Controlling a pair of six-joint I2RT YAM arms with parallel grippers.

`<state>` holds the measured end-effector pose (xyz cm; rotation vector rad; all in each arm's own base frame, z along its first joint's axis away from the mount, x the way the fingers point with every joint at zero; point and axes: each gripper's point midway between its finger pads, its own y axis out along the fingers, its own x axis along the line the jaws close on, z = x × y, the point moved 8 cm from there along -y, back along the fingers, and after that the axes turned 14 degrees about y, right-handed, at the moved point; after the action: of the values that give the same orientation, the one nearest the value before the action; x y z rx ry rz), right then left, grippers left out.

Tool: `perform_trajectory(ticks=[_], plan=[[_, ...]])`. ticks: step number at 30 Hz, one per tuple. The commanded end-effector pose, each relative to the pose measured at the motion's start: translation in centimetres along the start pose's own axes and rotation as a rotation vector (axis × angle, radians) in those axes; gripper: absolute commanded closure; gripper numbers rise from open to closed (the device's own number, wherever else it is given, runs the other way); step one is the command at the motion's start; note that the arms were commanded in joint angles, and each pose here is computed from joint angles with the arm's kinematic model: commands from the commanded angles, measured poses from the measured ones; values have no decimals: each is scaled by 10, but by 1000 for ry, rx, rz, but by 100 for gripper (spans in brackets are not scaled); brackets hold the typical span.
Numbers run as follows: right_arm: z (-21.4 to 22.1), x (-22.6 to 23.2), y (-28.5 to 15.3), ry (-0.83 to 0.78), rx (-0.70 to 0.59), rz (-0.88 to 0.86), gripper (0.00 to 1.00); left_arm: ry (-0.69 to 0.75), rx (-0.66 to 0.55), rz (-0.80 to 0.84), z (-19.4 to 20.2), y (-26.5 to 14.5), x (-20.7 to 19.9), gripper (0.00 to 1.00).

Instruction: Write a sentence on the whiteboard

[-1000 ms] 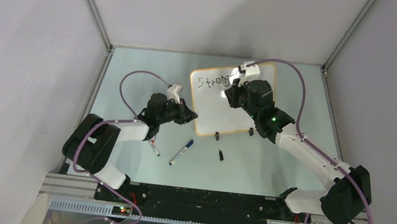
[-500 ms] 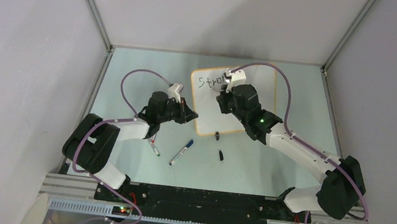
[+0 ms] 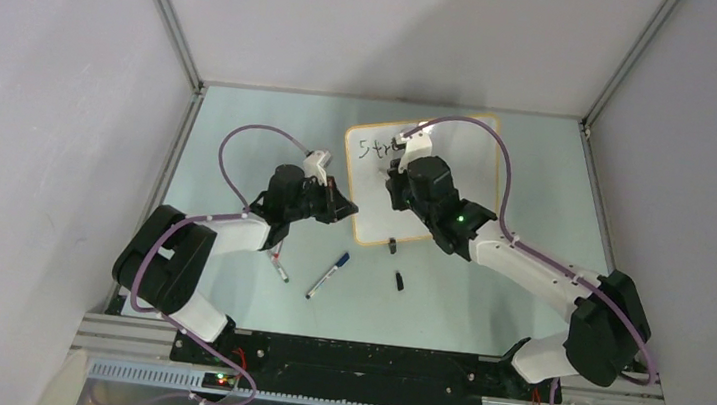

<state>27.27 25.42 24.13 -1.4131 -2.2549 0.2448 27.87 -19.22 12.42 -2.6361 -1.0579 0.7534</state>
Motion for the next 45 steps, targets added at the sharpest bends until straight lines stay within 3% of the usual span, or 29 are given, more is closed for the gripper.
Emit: perform_trajectory(ticks=[1, 45], plan=[[-15, 3, 3, -1, -63, 24, 100, 45, -4, -42, -6, 5, 3, 100], [-19, -16, 17, 0, -44, 198, 100, 60, 4, -43, -6, 5, 0, 100]])
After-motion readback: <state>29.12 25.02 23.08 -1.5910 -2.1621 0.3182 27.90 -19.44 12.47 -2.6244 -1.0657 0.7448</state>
